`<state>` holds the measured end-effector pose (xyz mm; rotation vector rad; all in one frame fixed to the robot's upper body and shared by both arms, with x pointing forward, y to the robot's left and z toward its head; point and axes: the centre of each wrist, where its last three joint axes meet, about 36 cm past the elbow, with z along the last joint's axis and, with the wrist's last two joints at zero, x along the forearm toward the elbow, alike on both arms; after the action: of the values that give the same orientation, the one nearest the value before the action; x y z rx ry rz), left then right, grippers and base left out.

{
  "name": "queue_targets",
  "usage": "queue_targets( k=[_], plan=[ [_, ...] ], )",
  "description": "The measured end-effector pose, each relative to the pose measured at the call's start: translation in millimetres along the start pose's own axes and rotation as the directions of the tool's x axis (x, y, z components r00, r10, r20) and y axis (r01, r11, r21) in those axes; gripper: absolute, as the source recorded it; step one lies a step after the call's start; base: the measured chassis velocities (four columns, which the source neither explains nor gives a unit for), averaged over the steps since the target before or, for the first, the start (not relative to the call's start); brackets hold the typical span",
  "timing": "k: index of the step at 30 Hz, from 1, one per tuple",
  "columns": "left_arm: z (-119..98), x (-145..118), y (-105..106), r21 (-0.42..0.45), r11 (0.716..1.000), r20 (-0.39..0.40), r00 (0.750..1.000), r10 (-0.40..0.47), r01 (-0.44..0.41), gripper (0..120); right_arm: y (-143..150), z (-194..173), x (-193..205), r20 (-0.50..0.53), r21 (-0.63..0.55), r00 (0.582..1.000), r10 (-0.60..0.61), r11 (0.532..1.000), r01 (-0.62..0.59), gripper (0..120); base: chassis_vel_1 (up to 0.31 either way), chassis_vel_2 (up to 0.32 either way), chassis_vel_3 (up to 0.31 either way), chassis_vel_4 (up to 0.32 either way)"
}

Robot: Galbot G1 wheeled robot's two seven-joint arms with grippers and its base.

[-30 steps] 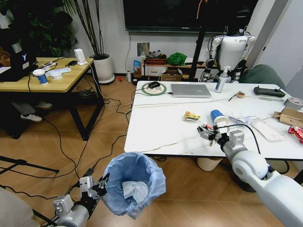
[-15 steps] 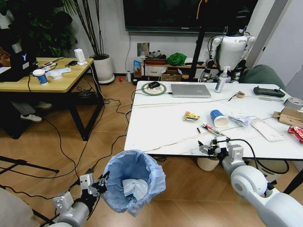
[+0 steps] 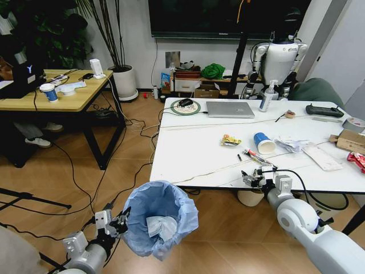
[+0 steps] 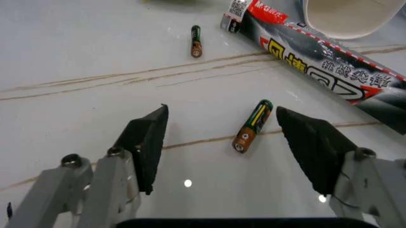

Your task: Pick up the trash bin and place the trash from the table into it.

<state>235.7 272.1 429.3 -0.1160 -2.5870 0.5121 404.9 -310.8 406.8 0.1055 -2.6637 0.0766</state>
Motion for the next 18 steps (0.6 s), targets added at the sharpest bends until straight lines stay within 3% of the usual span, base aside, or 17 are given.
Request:
queue_targets(
  k=[14,18],
  plan=[
    [-0.8,5.2,-1.6,-0.001,1.0,0.0,1.0,0.0,0.0,0,-8.2,9.1,4.3,-0.014,-0.011,1.0,0.016,1.0,-0.017,7,0.0,0.0,0.0,0.0],
    [-1.3,5.5,-1.8,-0.001,1.0,0.002,1.0,0.0,0.0,0,-8.6,9.3,4.6,-0.013,-0.014,1.0,0.016,1.0,-0.016,0,0.0,0.0,0.0,0.0]
  ],
)
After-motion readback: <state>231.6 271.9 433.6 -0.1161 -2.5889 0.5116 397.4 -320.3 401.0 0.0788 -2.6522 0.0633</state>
